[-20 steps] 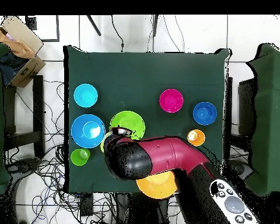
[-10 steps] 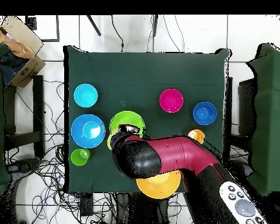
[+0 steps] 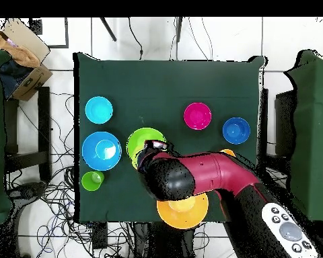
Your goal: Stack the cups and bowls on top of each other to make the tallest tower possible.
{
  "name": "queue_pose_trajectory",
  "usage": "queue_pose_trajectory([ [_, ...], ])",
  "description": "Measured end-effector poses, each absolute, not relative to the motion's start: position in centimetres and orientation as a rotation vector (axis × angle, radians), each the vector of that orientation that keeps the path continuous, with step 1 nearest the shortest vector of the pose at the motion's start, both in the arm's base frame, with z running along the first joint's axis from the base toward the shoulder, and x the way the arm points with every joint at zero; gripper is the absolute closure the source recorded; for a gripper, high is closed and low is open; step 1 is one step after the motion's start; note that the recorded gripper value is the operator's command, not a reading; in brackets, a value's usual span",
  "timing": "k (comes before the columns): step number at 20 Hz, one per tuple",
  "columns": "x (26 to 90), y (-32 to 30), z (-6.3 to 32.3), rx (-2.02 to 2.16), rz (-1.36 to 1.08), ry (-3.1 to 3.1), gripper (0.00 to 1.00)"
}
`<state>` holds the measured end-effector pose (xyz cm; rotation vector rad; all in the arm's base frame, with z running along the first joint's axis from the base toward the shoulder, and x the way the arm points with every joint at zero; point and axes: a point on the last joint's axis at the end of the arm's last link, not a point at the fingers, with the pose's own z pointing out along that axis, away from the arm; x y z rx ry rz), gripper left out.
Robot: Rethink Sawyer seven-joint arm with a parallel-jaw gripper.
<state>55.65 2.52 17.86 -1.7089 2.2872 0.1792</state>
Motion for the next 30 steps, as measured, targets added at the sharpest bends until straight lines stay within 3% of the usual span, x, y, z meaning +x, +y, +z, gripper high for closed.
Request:
queue_pose_trajectory([
  [30,54.1,3.4,9.9,-1.731,0.147,2.048,1.0],
])
